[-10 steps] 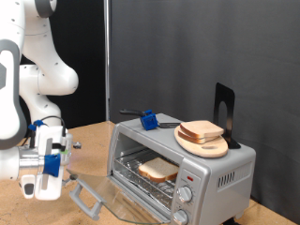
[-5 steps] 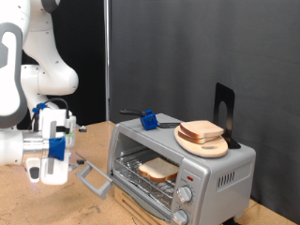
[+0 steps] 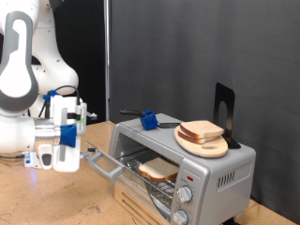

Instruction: Make a piece of toast with the oven

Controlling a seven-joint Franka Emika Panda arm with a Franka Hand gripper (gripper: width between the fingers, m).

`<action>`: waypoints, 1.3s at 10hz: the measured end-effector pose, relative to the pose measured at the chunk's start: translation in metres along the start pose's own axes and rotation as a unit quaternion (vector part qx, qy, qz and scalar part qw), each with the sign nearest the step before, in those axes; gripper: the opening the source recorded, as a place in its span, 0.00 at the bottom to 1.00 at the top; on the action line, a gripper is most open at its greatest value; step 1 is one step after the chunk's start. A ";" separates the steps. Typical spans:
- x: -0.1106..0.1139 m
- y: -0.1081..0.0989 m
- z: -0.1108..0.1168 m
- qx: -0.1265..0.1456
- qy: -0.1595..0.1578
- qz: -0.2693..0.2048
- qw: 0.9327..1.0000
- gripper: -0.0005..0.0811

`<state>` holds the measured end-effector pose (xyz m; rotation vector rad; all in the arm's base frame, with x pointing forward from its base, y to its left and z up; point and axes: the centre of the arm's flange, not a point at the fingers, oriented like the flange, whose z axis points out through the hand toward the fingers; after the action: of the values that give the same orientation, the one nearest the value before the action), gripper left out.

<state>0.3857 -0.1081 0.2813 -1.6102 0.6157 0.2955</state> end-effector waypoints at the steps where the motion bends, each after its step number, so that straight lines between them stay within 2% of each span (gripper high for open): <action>1: -0.004 -0.005 0.006 0.004 -0.004 -0.004 1.000 0.84; 6: -0.031 -0.016 0.039 0.006 -0.016 -0.017 1.000 0.84; 10: -0.037 0.003 0.066 -0.021 -0.007 -0.005 1.000 0.84; 13: -0.041 0.012 0.058 -0.019 -0.007 0.010 1.000 0.84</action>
<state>0.3553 -0.0429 0.2849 -1.6369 0.6196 0.3344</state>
